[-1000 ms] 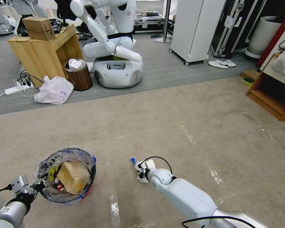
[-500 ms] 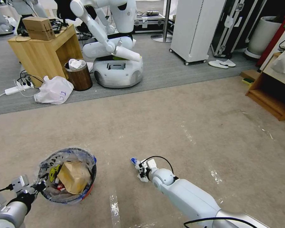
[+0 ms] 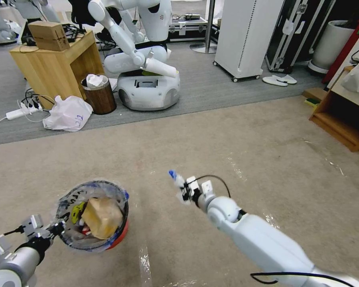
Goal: Pick up the trash bin and place the garbage on the floor into it.
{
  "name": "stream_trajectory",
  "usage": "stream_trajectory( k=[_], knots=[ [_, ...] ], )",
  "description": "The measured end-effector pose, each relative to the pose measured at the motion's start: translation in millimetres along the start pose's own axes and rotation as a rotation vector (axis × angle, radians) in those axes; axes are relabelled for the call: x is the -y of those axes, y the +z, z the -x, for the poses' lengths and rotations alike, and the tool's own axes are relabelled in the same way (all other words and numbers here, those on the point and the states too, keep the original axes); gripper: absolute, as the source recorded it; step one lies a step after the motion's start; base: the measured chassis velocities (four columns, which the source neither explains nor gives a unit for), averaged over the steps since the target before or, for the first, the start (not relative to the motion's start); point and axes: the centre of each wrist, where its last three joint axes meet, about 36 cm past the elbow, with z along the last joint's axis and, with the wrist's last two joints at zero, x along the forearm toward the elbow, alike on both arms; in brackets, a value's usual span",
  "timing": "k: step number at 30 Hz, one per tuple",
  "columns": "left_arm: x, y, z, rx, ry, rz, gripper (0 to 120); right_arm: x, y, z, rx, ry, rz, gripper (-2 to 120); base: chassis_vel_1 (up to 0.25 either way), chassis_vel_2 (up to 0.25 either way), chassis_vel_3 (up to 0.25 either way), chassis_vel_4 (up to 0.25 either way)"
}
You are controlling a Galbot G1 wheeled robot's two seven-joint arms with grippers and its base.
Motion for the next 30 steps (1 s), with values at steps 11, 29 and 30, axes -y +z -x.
stream_trajectory(
  k=[11,29,30],
  knots=[
    [9.7,-14.8,-5.1,0.006,0.053,-0.011,1,-48,-106,-70,0.192,-0.253,0.013,0,0.0,0.0,0.0,0.0],
    [17.4,-20.2,-18.1,0.019,0.064,0.008,1,-152,-154,-83,0.039,-0.576,-0.065,0,0.0,0.0,0.0,0.0],
    [17.4,-20.2,-18.1,0.019,0.064,0.008,1,-156,-151,-81,0.027,-0.58,-0.071,0,0.0,0.0,0.0,0.0]
  ],
)
